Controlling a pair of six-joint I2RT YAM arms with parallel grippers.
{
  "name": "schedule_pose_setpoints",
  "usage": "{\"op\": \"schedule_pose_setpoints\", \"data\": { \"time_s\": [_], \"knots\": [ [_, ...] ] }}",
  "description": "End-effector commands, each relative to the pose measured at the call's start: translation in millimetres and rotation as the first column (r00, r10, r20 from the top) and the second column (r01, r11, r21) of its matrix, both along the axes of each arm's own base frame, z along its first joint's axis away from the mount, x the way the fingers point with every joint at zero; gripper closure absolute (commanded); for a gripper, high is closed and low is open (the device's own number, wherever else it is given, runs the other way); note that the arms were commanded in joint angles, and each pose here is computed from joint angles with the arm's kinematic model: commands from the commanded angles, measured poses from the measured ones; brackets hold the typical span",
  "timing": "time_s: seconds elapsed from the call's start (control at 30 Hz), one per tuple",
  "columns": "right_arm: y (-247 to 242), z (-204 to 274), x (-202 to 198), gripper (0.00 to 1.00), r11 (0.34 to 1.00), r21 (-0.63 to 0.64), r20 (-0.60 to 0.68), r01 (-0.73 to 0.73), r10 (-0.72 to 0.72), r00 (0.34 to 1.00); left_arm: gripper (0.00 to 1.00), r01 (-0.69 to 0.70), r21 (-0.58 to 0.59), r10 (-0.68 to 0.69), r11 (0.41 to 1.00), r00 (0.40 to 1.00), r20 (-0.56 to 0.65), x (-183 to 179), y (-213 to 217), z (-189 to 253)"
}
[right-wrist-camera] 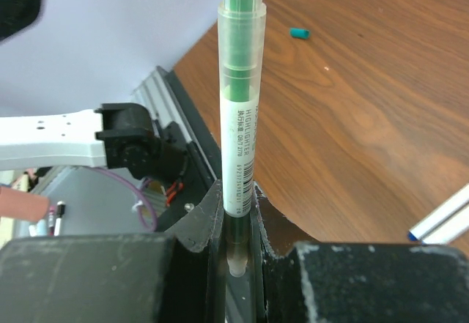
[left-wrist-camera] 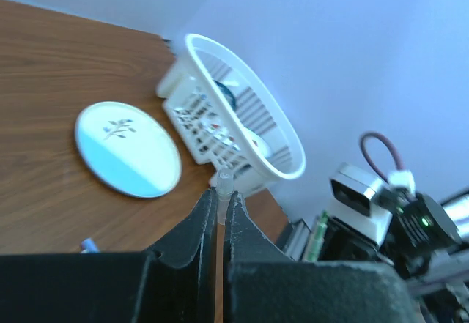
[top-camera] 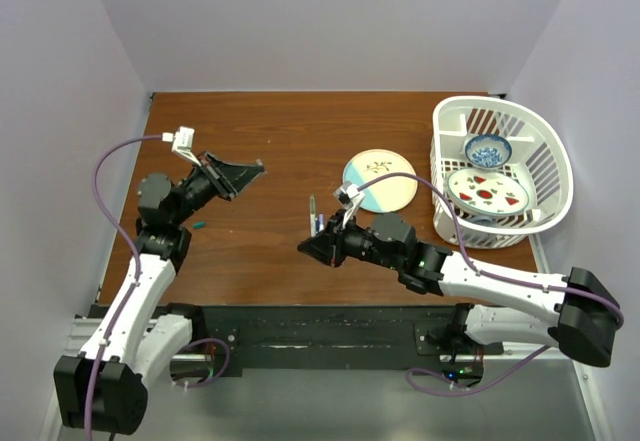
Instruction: Insert the pens into the pen caps
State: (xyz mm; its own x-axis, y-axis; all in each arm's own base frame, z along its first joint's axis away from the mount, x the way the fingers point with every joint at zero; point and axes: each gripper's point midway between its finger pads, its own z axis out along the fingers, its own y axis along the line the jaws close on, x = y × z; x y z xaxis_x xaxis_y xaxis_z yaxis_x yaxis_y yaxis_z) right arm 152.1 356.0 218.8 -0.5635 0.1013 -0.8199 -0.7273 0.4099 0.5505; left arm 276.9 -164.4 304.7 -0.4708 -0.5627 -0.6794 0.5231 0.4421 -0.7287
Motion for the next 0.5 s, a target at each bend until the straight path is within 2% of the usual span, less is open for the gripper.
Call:
{"op": "schedule_pose_setpoints", "data": {
  "time_s": [0.0, 0.23, 0.47],
  "knots": [
    [9.3, 35.0, -4.4, 1.00, 0.992, 0.112, 0.062, -0.056, 0.050, 0.997, 1.00, 0.212, 0.024, -0.211, 0.977, 0.944, 0.254, -42.9, -30.9, 39.9],
    [24.3, 32.2, -9.2, 1.00, 0.986, 0.118, 0.033, -0.114, 0.111, 0.993, 1.00, 0.288, 0.025, -0.283, 0.957, 0.914, 0.290, -63.1, -48.4, 44.9],
    [40.6, 33.4, -11.8, 1.00, 0.977, 0.139, 0.000, -0.160, 0.161, 0.987, 1.00, 0.316, 0.017, -0.308, 0.948, 0.908, 0.283, -64.5, -55.7, 41.7]
  ]
}}
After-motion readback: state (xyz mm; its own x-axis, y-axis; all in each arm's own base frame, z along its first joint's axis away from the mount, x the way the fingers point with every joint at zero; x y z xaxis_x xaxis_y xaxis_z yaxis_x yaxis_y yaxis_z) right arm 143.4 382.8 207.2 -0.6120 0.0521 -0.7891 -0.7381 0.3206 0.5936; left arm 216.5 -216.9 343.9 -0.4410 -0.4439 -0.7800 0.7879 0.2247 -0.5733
